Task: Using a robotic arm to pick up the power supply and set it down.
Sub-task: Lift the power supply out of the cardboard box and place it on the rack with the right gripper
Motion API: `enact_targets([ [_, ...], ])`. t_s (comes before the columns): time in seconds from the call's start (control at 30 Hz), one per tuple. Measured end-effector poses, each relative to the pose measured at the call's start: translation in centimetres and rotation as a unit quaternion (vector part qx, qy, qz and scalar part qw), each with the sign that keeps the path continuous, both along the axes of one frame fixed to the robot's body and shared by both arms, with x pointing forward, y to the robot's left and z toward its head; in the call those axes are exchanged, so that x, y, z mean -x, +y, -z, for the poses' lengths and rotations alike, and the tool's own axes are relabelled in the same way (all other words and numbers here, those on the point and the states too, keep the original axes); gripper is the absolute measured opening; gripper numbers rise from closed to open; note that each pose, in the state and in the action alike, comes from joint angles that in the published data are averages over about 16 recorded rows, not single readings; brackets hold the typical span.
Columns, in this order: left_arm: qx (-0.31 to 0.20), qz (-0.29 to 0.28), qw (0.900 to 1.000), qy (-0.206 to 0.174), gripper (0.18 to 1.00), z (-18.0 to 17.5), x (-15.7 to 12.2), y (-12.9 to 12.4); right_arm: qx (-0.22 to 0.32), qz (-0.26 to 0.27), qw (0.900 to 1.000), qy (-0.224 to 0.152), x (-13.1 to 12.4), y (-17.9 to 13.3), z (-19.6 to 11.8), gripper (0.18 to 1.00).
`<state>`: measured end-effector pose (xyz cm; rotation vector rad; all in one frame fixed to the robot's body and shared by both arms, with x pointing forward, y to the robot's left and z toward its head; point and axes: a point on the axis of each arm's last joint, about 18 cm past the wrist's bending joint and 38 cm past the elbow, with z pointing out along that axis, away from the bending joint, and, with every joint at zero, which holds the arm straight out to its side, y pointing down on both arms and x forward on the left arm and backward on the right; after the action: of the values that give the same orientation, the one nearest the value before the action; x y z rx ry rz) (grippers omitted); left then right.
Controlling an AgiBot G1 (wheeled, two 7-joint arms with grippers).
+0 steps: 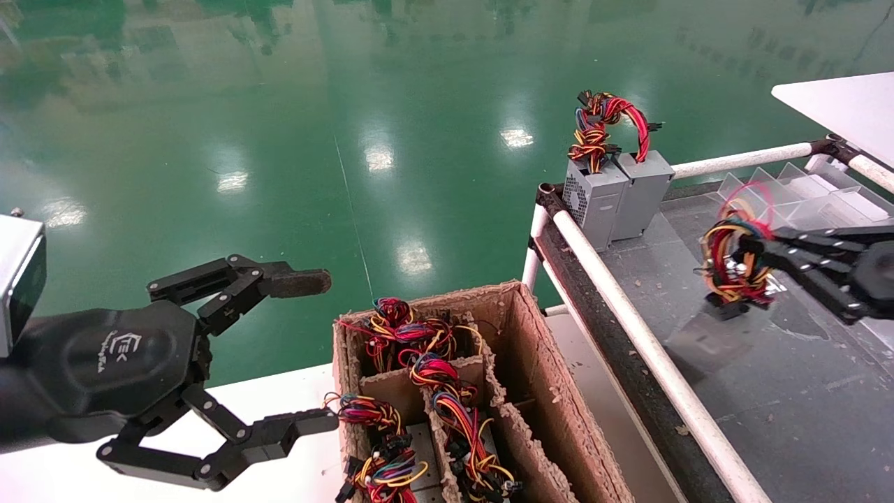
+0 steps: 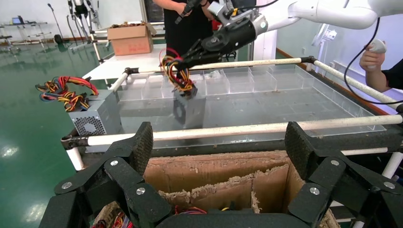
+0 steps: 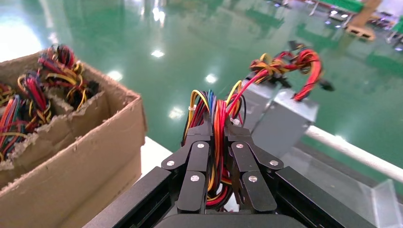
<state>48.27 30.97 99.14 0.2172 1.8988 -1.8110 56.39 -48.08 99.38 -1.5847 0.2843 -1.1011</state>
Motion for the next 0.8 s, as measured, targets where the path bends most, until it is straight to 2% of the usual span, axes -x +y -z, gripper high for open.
enact_targets([
  [0.47,0.0,0.0,1.0,0.0,1.001,0.0,0.0,0.0,0.025,-0.001,1.0,0.003,-5.2,3.4,-1.4,0.225],
  [0.8,0.0,0.0,1.0,0.0,1.001,0.0,0.0,0.0,0.028,0.004,1.0,-0.008,-7.9,5.6,-3.0,0.225],
])
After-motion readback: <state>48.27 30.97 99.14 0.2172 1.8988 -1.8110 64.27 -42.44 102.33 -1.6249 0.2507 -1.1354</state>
